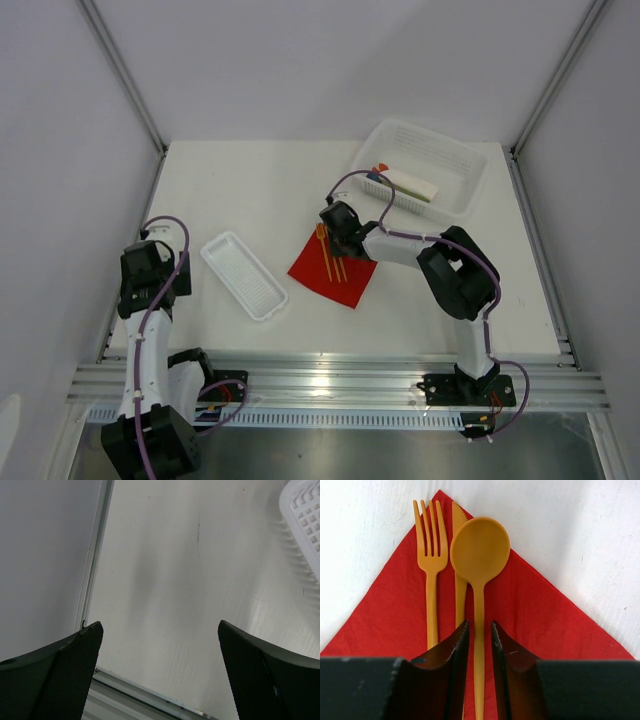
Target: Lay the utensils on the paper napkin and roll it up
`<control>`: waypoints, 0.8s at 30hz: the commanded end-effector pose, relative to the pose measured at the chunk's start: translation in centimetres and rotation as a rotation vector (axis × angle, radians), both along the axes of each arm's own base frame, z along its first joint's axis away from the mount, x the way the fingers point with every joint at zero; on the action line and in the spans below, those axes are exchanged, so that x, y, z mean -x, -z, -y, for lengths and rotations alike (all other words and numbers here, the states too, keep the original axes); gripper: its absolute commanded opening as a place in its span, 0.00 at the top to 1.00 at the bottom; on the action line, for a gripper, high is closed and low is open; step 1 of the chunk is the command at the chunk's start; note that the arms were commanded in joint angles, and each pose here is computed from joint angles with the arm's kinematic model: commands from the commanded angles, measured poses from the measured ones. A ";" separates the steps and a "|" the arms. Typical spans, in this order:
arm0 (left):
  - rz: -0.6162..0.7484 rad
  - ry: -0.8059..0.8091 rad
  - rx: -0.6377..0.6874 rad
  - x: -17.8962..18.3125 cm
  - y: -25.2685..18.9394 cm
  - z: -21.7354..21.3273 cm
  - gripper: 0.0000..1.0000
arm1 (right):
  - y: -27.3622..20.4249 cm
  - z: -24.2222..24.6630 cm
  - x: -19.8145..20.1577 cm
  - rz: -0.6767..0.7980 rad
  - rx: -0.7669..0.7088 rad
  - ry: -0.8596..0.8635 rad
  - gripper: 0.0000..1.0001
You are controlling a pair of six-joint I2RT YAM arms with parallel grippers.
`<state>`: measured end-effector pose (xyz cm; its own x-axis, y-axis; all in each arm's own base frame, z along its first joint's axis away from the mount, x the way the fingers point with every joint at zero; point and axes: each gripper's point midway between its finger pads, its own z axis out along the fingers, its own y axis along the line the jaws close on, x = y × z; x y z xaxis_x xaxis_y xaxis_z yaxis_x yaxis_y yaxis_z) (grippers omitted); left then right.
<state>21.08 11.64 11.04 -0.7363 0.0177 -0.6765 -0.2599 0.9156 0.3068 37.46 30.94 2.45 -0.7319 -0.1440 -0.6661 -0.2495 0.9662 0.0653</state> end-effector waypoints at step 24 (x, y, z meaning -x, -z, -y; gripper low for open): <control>0.046 0.001 0.008 -0.6 -1.2 0.0 0.00 | -2.8 -2.0 1.2 0.028 0.038 -0.041 0.36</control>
<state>21.10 11.58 11.02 -0.7360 0.0179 -0.6768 -0.2578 0.9169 0.3046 35.67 32.50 5.39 -0.6997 -0.2020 -0.6853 -0.2939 0.9556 0.0185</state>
